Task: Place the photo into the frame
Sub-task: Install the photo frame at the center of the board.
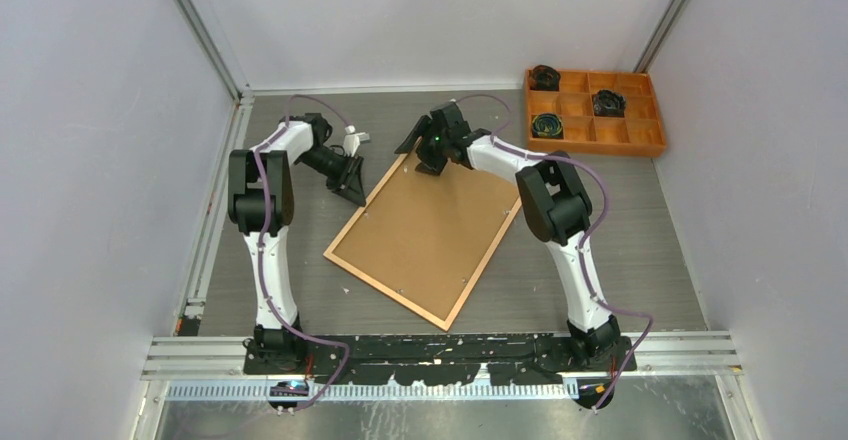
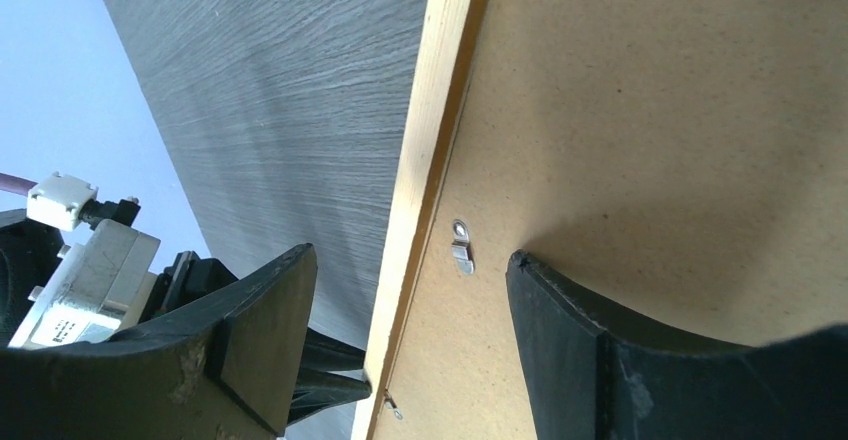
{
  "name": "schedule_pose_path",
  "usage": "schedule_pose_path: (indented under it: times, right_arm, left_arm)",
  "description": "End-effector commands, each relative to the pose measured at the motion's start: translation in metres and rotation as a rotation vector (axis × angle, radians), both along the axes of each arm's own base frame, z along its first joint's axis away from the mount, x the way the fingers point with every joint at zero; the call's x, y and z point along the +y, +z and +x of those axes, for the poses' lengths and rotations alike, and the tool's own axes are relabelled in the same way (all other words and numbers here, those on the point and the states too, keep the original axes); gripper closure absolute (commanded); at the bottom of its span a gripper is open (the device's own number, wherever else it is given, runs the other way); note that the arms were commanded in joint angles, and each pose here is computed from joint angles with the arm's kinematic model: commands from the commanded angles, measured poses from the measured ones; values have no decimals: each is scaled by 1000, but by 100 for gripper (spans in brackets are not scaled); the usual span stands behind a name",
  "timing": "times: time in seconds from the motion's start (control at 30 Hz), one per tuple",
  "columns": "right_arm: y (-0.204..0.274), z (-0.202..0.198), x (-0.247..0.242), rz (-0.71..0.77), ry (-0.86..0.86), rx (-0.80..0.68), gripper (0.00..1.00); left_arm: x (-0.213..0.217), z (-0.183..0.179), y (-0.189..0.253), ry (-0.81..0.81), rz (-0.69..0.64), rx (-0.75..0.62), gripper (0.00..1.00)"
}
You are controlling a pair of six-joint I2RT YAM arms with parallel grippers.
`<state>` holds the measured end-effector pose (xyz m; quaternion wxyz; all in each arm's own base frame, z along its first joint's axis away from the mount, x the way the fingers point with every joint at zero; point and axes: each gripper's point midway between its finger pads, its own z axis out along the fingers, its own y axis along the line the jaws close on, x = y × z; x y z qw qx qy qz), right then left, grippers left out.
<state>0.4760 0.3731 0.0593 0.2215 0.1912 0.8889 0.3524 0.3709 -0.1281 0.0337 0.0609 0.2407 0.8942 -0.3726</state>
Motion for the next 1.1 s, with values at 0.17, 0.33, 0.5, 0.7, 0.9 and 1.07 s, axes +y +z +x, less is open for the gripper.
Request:
schedule_pose_path:
  times: [0.17,0.33,0.5,0.7,0.9,1.07]
  right_arm:
    - [-12,0,19,46,20,34,27]
    - [-12,-3,28,56,33,37,27]
    - [-14,-6,34,69,39,50,28]
    - [-13,-10,38,82,44,60,28]
    - [-15,-7,38,77,27,62,29]
    - [-22,-4,36,40,-29,58,29]
  left_arm:
    - [0,2,-2,-9,-1,-18,80]
    - [1,0,-3,-14,5,-20,80]
    - [2,-1,-3,-17,11,-23,81]
    - [3,-1,-4,-19,18,-23,81]
    - [4,-3,-4,-22,24,-26,82]
    - [4,-4,-4,-25,24,-27,82]
